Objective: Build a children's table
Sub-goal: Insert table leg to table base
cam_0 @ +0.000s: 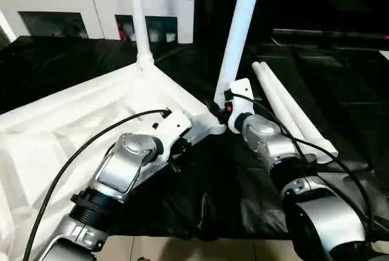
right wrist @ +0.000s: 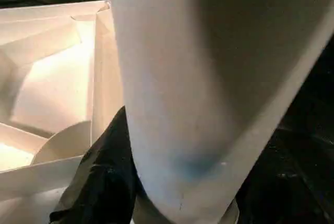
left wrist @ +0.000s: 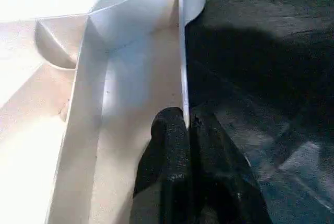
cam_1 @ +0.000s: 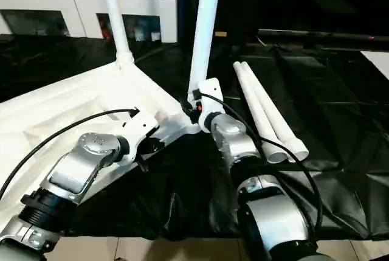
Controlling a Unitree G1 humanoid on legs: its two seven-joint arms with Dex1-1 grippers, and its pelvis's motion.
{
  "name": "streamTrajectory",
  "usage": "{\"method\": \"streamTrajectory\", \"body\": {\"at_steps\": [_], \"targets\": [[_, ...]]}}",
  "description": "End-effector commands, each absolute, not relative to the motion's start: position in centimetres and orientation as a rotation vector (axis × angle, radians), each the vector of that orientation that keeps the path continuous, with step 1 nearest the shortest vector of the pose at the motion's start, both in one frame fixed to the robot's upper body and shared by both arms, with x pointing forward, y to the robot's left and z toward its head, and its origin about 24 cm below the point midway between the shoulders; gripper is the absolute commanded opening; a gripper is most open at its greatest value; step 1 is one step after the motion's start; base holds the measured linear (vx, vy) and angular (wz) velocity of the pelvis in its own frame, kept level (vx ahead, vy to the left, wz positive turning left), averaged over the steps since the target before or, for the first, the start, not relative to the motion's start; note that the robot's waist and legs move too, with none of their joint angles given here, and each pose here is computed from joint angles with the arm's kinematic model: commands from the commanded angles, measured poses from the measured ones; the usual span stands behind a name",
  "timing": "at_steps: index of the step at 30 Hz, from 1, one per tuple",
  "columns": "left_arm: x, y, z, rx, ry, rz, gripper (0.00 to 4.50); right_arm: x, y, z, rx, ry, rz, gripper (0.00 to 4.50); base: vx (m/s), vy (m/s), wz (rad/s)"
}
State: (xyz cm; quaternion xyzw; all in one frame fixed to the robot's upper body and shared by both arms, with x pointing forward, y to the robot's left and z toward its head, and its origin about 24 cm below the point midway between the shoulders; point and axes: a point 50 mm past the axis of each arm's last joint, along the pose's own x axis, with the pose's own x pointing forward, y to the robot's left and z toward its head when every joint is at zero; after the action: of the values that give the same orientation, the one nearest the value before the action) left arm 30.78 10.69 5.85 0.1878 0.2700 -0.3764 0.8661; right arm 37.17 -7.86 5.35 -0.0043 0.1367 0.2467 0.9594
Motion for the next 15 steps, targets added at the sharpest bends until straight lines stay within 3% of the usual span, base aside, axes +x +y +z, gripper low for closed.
{"method": "streamTrajectory", "body": {"at_steps": [1, 9, 10, 12, 13, 15], "targets": [[31.46, 9.68, 8.92, 0.422, 0.44, -0.784, 0.0, 34.43, -8.07, -0.19, -0.03, 0.53, 0.486, 1.95, 0.0, 0.0, 0.0], [31.5, 9.58, 8.9, 0.42, 0.439, -0.774, 0.0, 34.6, -7.85, 0.05, -0.03, 0.509, 0.481, 1.95, 0.0, 0.0, 0.0], [31.5, 9.57, 8.91, 0.418, 0.437, -0.776, 0.0, 34.72, -7.93, 0.18, -0.02, 0.503, 0.47, 2.3, 0.0, 0.0, 0.0], [31.49, 9.55, 8.92, 0.416, 0.437, -0.779, 0.0, 34.86, -7.98, 0.34, -0.019, 0.494, 0.466, 2.3, 0.0, 0.0, 0.0], [31.49, 9.55, 8.92, 0.416, 0.437, -0.779, 0.0, 34.88, -7.99, 0.37, -0.02, 0.492, 0.466, 2.65, 0.0, 0.0, 0.0], [31.49, 9.56, 8.92, 0.416, 0.438, -0.78, 0.0, 34.93, -8.0, 0.43, -0.022, 0.489, 0.466, 2.67, 0.0, 0.0, 0.0]]}}
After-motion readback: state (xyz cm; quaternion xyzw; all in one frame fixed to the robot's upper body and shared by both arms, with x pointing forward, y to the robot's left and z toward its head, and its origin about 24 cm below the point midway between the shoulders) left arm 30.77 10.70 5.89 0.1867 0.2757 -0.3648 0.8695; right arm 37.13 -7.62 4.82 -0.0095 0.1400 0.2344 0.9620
